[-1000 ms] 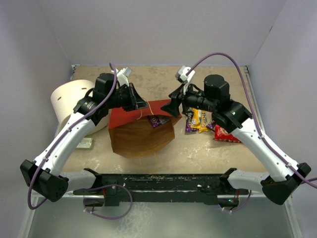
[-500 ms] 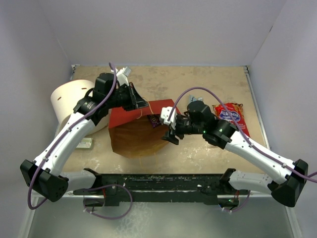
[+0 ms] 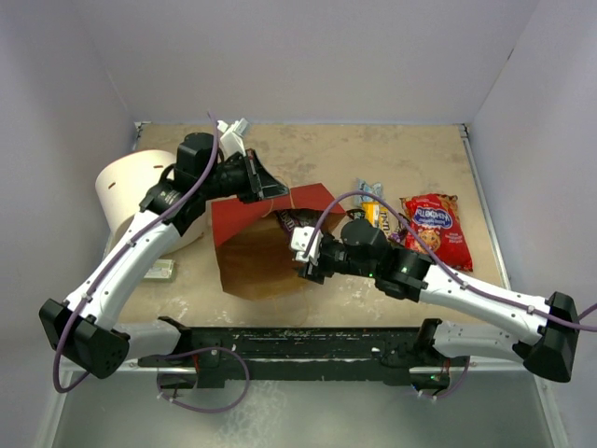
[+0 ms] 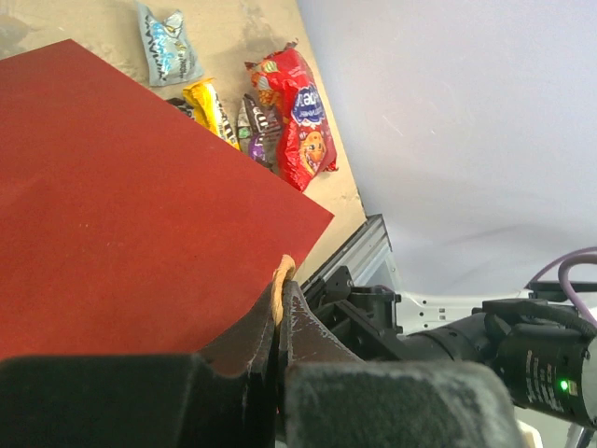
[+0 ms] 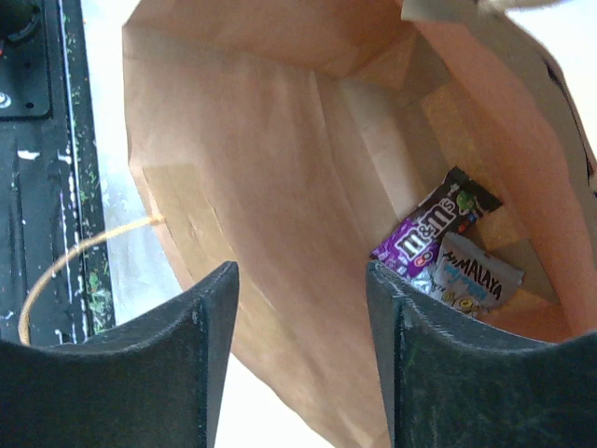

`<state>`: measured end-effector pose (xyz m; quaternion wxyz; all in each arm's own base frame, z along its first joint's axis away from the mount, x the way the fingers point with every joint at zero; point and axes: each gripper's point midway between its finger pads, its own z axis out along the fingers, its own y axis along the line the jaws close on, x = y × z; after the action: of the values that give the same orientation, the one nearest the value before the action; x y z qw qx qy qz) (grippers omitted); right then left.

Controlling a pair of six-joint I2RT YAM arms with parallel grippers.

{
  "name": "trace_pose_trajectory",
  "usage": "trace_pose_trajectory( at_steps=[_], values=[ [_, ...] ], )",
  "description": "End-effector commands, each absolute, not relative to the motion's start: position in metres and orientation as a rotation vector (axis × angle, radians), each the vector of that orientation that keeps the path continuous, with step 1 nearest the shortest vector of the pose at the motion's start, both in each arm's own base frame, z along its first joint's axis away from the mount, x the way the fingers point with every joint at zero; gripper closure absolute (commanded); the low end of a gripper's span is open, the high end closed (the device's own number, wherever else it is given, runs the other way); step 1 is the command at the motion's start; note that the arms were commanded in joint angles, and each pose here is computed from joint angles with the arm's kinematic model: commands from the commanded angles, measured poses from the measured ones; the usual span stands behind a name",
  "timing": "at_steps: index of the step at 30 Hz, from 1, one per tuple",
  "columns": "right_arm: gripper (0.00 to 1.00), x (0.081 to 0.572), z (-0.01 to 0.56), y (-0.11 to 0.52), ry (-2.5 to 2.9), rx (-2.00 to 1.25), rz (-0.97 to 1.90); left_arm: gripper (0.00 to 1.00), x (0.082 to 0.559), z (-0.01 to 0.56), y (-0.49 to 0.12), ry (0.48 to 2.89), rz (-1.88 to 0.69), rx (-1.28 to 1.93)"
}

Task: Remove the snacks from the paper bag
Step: Take out the snack from the paper bag.

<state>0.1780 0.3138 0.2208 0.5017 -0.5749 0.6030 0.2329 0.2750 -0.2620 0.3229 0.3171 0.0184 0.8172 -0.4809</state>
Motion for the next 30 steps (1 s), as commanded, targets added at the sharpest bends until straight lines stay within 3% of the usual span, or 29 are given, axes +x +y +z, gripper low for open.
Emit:
trace_pose_trajectory(
  at_steps=[1,7,18,30],
  values=[
    [0.37,0.184,0.248,0.323,1.361,-1.307,0.5,1.0,0.278,0.356,-0.271,2.043,-1.354,0.117],
    [0.35,0.197,0.218,0.341,1.36,-1.393,0.382,1.0,0.277,0.369,-0.28,2.014,-1.421,0.169],
    [0.49,0.264,0.159,0.367,1.391,-1.216,0.112,1.0,0.263,0.372,-0.282,2.042,-1.432,0.304],
    [0.51,0.302,0.111,0.356,1.384,-1.203,-0.098,1.0,0.261,0.372,-0.277,2.03,-1.374,0.37]
  ],
)
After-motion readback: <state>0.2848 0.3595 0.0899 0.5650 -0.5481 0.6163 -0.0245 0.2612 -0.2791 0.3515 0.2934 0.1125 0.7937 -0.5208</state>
